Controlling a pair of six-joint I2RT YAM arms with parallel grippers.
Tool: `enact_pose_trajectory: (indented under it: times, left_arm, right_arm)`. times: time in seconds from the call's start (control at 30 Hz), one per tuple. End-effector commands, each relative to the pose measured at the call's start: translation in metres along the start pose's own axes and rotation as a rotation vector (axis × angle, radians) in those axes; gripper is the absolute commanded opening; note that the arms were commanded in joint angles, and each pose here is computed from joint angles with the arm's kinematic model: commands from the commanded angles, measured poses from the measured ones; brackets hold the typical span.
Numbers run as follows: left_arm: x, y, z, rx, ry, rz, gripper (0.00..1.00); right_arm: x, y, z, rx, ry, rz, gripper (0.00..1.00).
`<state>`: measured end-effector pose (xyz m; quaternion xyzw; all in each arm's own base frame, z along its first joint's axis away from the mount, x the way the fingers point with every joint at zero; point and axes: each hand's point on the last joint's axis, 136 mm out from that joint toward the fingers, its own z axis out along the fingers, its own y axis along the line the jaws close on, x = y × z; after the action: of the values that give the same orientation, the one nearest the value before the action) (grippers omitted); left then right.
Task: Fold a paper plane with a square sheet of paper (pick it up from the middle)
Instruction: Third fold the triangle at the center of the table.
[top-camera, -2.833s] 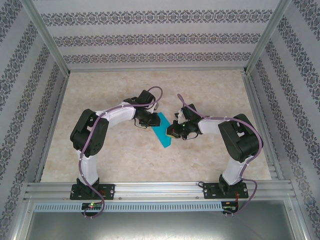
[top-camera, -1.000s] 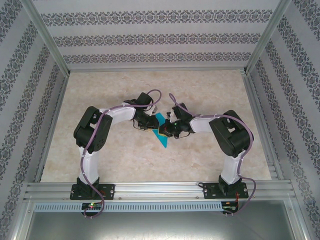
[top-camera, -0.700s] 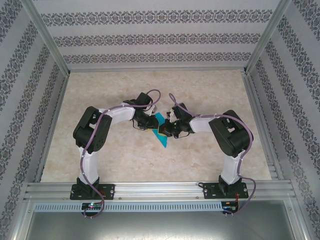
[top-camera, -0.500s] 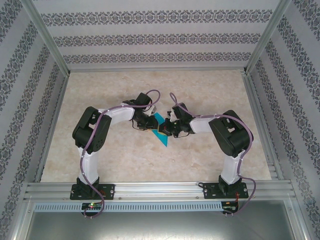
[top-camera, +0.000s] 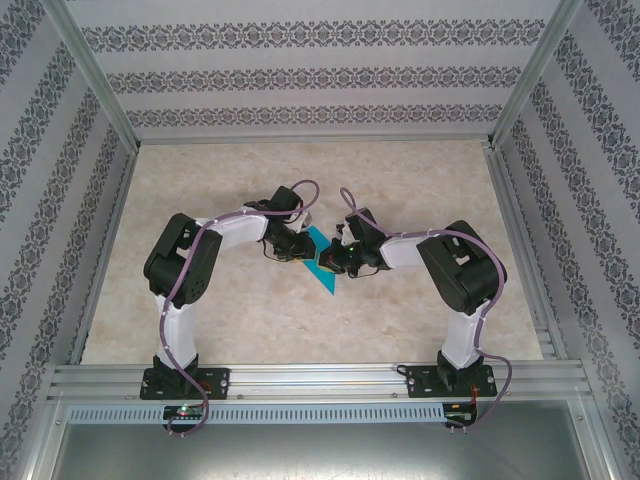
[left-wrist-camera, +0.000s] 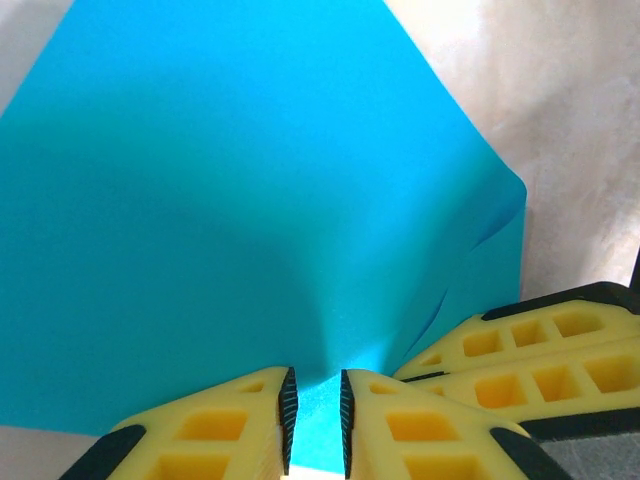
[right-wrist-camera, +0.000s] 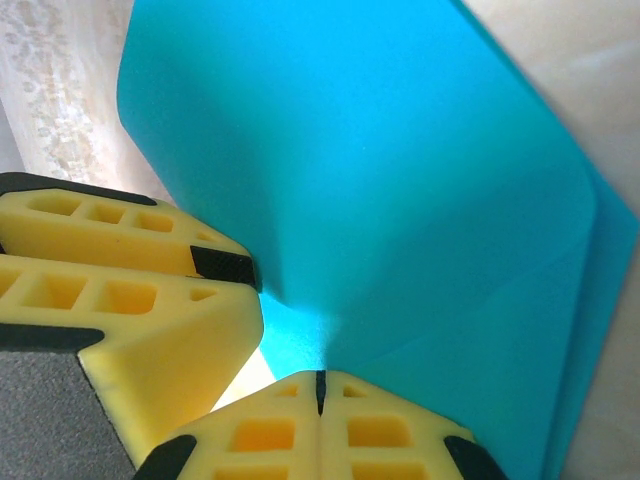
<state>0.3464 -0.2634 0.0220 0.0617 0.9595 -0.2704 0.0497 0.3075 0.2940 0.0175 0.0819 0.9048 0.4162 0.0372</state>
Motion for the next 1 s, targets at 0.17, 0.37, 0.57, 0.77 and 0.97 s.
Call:
enact_pose_trajectory:
  times: [0.17,0.37,0.57,0.77,0.97]
  left_arm:
    - [0.009,0.012,-0.001,-0.026,0.025,-0.037,0.24]
    - [0.009,0.013,-0.001,-0.03,0.03,-0.036,0.24]
    - [0.009,0.012,0.0,-0.026,0.034,-0.038,0.25]
    - [0.008,0.013,0.0,-0.029,0.035,-0.035,0.24]
    - [0.008,0.013,0.001,-0.029,0.041,-0.036,0.24]
  right_arm:
    - [-0.005,-0.007,0.002,0.012,-0.02,0.008,0.02]
    - [-0.004,-0.002,0.003,-0.031,-0.016,0.006,0.02]
    - [-0.001,-0.008,0.004,-0.004,-0.007,0.005,0.03]
    - [0.0,-0.01,0.008,-0.002,0.005,0.003,0.03]
    - [0.001,-0.008,0.01,-0.01,0.018,-0.007,0.03]
